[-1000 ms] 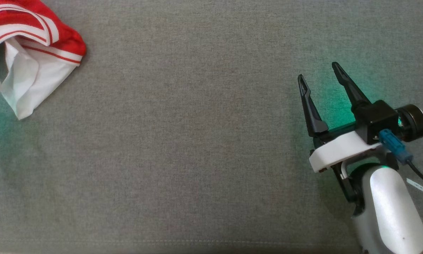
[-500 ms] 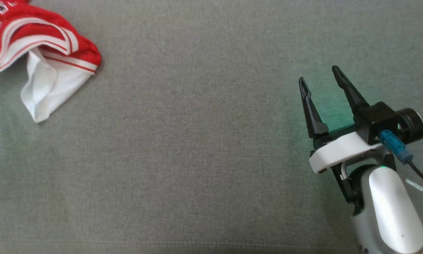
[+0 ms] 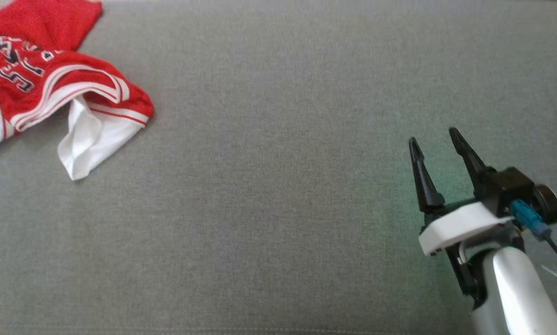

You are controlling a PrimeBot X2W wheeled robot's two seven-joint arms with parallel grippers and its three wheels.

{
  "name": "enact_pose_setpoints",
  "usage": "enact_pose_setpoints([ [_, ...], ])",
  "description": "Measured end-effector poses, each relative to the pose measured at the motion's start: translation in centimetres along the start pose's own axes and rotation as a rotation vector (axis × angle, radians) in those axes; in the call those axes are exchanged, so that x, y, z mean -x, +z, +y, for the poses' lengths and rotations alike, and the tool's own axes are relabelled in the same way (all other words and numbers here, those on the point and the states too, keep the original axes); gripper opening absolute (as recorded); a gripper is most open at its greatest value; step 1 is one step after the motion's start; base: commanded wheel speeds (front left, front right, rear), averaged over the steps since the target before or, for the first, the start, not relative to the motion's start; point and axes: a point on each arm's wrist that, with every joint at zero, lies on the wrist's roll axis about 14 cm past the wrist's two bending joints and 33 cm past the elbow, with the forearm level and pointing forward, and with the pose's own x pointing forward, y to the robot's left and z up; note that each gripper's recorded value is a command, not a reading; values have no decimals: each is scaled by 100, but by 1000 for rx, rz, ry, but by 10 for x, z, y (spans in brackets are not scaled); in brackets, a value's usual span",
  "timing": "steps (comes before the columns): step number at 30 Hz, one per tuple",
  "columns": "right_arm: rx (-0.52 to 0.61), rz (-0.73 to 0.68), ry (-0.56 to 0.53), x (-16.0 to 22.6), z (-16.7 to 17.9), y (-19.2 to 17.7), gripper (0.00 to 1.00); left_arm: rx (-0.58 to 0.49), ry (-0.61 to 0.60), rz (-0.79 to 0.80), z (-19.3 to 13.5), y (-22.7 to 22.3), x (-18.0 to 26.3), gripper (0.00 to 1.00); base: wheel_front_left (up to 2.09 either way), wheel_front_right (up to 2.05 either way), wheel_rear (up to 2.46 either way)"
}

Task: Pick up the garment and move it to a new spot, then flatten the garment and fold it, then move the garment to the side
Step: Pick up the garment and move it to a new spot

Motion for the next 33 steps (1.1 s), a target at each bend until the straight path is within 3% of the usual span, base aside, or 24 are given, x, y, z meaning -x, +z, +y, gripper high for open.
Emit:
enact_pose_setpoints([
  [3,-6,-9,-18,8,-4,3,100,0,-53,-109,-14,27,12,0,0,0,0],
  [4,-5,-14,-23,11,-5,4,100,-6,-77,-148,-21,35,17,41,0,0,0],
  [5,-9,-27,-34,17,-7,8,100,-21,-132,-214,-38,47,29,100,0,0,0],
  [8,-19,-42,-41,28,-7,11,100,-6,-202,-304,-63,51,51,100,0,0,0],
  [12,-36,-54,-45,44,-4,12,100,33,-278,-343,-87,21,84,100,0,0,0],
  [17,-52,-59,-41,65,3,10,100,91,-307,-290,-97,-43,126,100,0,0,0],
  [26,-92,-90,-44,86,7,11,100,217,-324,-200,-120,-113,178,100,0,0,0],
  [33,-92,-77,-34,88,11,6,100,214,-322,-206,-120,-113,186,100,0,0,0],
])
